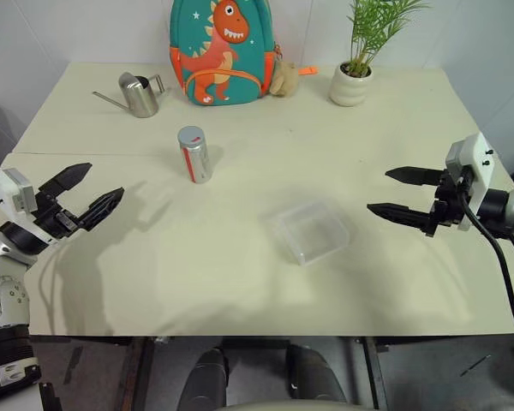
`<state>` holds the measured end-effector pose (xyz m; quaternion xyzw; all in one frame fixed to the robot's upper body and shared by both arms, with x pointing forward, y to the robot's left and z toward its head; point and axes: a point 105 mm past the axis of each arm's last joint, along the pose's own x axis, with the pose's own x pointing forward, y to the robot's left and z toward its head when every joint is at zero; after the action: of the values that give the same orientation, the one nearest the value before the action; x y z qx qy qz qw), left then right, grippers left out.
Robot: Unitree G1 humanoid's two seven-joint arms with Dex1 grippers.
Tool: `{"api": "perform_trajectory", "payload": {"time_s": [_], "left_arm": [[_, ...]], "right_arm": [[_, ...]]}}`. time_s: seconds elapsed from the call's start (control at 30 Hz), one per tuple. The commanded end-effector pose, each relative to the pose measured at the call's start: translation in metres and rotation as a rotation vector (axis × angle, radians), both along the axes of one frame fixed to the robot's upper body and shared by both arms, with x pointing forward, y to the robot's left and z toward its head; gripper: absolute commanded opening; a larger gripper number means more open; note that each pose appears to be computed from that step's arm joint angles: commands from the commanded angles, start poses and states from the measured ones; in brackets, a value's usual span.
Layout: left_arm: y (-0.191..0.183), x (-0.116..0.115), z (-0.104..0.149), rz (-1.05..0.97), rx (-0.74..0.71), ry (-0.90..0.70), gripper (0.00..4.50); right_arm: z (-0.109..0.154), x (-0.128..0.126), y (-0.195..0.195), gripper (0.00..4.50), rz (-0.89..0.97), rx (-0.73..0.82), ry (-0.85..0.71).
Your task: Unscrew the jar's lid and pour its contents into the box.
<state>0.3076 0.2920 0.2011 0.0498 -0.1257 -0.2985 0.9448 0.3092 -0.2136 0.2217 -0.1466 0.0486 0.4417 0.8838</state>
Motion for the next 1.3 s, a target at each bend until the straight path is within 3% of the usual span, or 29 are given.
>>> {"api": "perform_trajectory", "payload": {"time_s": [0.03,0.23,0.57,0.77,1.3], "left_arm": [[-0.011,0.003,0.014,-0.011,0.01,-0.052,4.46],[-0.018,0.007,0.015,-0.008,-0.005,-0.06,4.46],[-0.037,0.04,0.012,0.07,-0.077,-0.059,4.46],[-0.074,0.062,0.004,0.045,-0.101,-0.055,4.46],[-0.104,0.103,-0.01,0.11,-0.167,0.048,4.46]], "right_arm": [[0.018,-0.003,0.009,4.5,0.026,0.021,-0.072],[0.018,-0.007,0.021,4.5,0.05,0.04,-0.076],[0.03,-0.02,0.062,4.5,0.164,0.101,-0.093],[0.025,-0.039,0.086,4.5,0.298,0.17,-0.012],[0.025,-0.022,0.087,4.5,0.259,0.174,-0.059]]}}
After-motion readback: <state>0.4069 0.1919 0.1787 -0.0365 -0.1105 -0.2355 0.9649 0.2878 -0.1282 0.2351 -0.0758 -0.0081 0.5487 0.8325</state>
